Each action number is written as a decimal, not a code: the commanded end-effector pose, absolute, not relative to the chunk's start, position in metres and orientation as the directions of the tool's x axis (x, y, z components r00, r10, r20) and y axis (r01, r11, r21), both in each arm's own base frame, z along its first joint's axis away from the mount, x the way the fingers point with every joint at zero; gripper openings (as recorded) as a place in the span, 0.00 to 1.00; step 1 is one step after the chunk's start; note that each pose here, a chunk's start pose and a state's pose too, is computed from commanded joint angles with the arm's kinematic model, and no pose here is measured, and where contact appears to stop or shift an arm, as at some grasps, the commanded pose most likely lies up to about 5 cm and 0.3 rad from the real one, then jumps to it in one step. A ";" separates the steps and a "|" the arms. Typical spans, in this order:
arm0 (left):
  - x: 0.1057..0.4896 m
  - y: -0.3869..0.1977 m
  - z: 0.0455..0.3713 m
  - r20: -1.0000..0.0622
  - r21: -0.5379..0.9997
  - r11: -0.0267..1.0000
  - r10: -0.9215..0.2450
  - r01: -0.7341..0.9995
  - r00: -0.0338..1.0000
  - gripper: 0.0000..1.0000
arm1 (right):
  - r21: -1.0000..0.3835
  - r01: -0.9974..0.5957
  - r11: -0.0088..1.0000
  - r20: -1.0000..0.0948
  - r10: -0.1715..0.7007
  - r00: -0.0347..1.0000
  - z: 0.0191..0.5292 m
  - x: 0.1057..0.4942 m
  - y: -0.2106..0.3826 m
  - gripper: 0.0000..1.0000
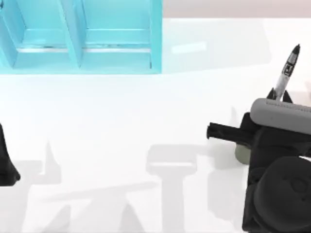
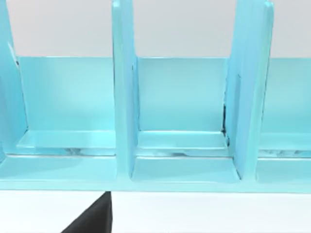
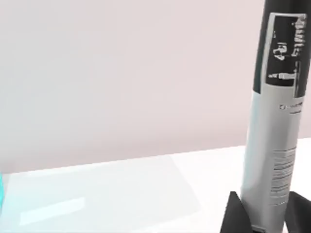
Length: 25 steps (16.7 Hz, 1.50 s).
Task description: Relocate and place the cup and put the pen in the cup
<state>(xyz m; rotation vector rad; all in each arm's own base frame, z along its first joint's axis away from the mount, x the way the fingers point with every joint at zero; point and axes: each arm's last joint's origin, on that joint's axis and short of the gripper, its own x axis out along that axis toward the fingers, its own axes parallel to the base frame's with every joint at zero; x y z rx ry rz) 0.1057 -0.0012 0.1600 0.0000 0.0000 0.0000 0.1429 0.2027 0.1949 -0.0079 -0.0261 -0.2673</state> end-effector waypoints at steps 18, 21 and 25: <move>0.106 -0.001 0.160 0.000 0.000 1.000 0.000 0.000 1.000 1.00 | -0.005 0.264 0.965 0.027 -0.263 0.964 0.180 0.179 0.192 0.53; 0.106 -0.001 0.160 0.000 0.000 1.000 0.000 0.000 1.000 1.00 | -0.005 0.264 0.965 0.027 -0.263 0.964 0.180 0.179 0.192 0.75; 0.106 -0.001 0.160 0.000 0.000 1.000 0.000 0.000 1.000 1.00 | -0.005 0.264 0.965 0.027 -0.263 0.964 0.180 0.179 0.192 1.00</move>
